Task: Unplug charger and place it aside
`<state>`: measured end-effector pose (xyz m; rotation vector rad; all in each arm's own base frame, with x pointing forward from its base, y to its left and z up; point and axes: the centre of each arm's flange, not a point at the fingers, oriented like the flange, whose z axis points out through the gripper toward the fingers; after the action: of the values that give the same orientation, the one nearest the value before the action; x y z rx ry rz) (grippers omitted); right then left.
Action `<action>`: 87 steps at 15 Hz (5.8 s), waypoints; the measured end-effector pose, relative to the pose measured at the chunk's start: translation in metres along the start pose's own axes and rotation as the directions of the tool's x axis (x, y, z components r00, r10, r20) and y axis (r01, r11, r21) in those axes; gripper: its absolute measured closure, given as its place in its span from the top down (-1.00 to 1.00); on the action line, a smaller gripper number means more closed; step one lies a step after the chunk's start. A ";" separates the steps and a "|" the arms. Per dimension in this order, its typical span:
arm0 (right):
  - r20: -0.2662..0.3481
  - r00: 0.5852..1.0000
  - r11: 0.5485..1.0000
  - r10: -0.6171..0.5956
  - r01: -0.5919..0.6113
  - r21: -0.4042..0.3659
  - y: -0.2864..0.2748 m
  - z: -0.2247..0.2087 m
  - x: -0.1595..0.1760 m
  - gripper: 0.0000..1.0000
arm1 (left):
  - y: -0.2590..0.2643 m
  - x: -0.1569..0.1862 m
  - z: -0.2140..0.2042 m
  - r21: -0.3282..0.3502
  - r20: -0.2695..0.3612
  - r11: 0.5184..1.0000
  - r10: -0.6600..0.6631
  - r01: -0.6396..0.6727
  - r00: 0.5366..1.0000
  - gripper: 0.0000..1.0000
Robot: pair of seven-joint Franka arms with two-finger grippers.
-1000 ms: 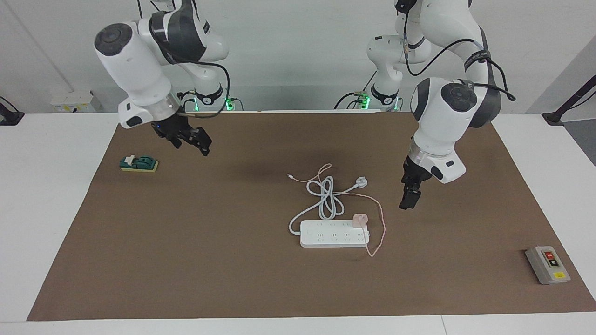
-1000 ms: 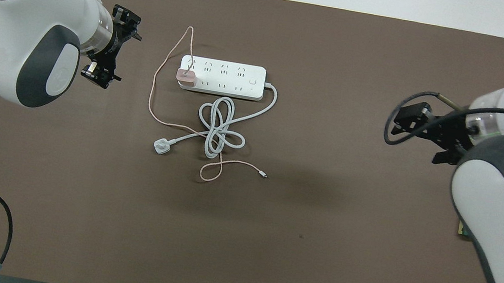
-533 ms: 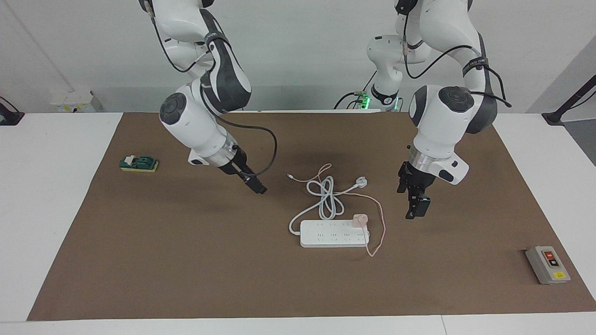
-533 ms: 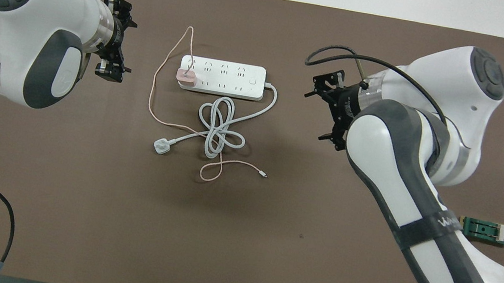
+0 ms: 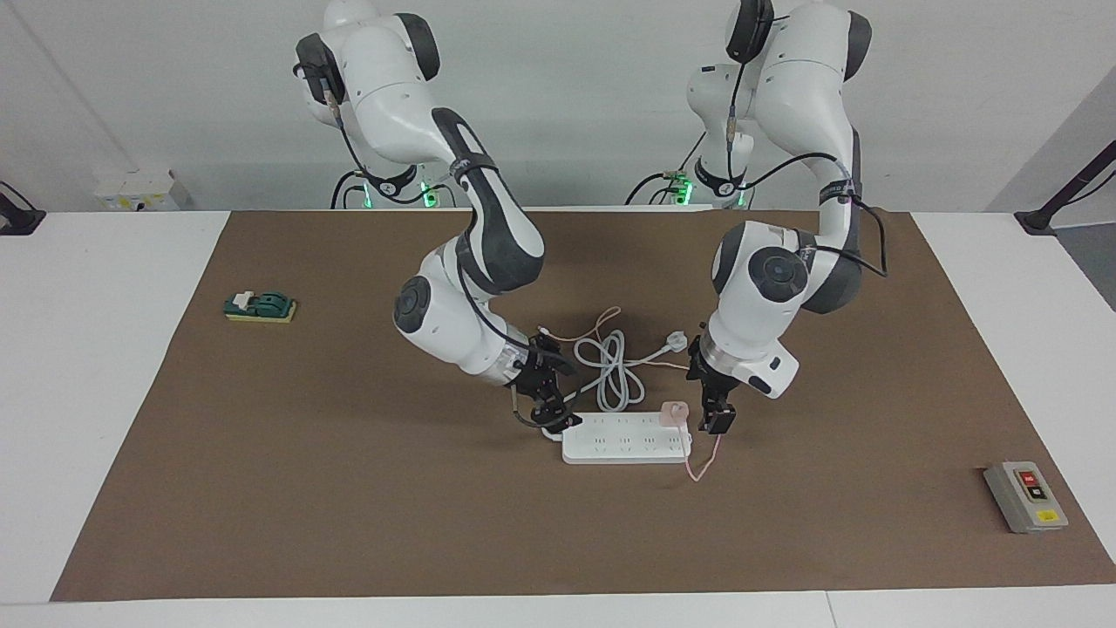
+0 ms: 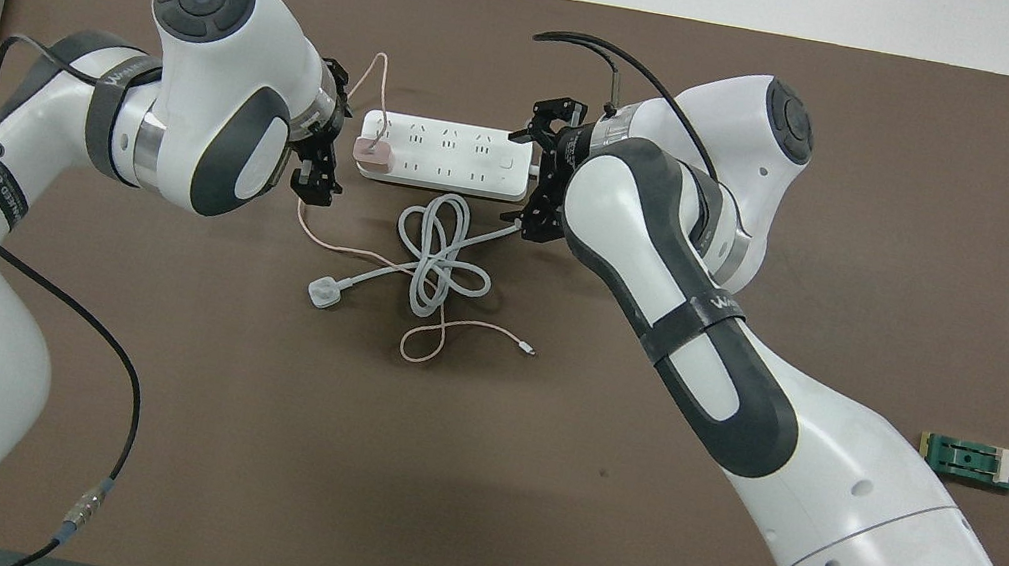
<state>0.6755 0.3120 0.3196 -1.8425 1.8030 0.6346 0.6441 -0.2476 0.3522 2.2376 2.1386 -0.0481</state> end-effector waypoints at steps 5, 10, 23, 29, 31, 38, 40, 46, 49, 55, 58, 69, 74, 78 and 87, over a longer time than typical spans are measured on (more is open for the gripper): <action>0.046 0.999 1.000 0.002 -0.001 -0.001 -0.033 0.048 -0.001 1.00 | 0.001 -0.006 -0.003 -0.012 0.006 0.999 -0.040 0.040 0.999 1.00; 0.066 0.997 1.000 -0.026 0.027 -0.006 -0.048 0.069 0.003 1.00 | -0.003 -0.027 0.000 -0.046 0.025 0.997 -0.055 0.056 0.998 1.00; 0.087 0.996 0.993 -0.019 0.029 -0.118 -0.047 0.071 0.030 1.00 | -0.013 -0.036 0.020 -0.050 0.028 0.998 -0.040 0.041 0.999 0.19; 0.088 0.996 0.993 -0.034 0.044 -0.109 -0.048 0.073 0.032 0.90 | -0.009 -0.037 0.017 -0.084 0.024 0.996 -0.027 0.029 0.999 -0.41; 0.088 0.996 0.993 -0.034 0.043 -0.108 -0.048 0.073 0.032 0.90 | -0.009 -0.037 0.017 -0.085 0.023 0.996 -0.026 0.028 0.999 -0.41; 0.088 0.996 0.993 -0.034 0.043 -0.107 -0.048 0.073 0.032 0.90 | -0.007 -0.039 0.014 -0.073 0.010 0.997 -0.020 0.021 1.000 -0.41; 0.088 0.996 0.993 -0.034 0.043 -0.107 -0.048 0.073 0.032 0.90 | -0.004 -0.042 0.011 -0.054 -0.011 0.999 -0.009 0.009 1.000 -0.41; 0.088 0.996 0.993 -0.032 0.041 -0.106 -0.048 0.073 0.032 0.90 | 0.024 0.000 -0.070 -0.078 -0.058 0.996 -0.044 0.040 0.997 -0.41; 0.088 0.996 0.993 -0.032 0.041 -0.106 -0.048 0.073 0.032 0.90 | 0.023 0.051 -0.119 -0.050 -0.069 0.998 0.035 -0.038 0.997 -0.41; 0.093 0.995 0.994 -0.046 0.054 -0.091 -0.049 0.065 0.021 1.00 | -0.012 0.205 -0.199 0.101 -0.032 0.912 0.401 -0.396 0.915 -0.41; 0.099 0.993 0.996 -0.064 0.069 -0.047 -0.059 0.019 0.008 1.00 | -0.033 0.265 -0.196 0.142 0.019 0.816 0.563 -0.560 0.826 -0.41; -0.150 0.833 0.836 -0.533 0.491 -0.246 -0.023 -0.249 0.021 1.00 | -0.083 0.291 -0.127 0.096 -0.024 0.679 0.732 -0.727 0.681 0.12; -0.134 0.533 0.536 -0.835 0.735 -0.415 0.003 -0.333 0.038 1.00 | -0.076 0.280 -0.150 0.076 -0.055 0.627 0.779 -0.775 0.624 1.00; -0.042 0.219 0.207 -0.975 0.816 -0.539 0.016 -0.387 0.057 1.00 | -0.074 0.256 -0.187 0.101 -0.007 0.459 0.887 -0.882 0.461 1.00; 0.065 0.024 -0.021 -0.998 0.783 -0.622 0.095 -0.471 0.043 1.00 | -0.090 0.230 -0.237 0.107 0.140 0.085 0.985 -0.991 0.100 1.00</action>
<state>0.5795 -0.0198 0.6564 -3.1305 -0.0574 0.0734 0.5621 -0.0008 0.5754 3.1827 0.0709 -0.2147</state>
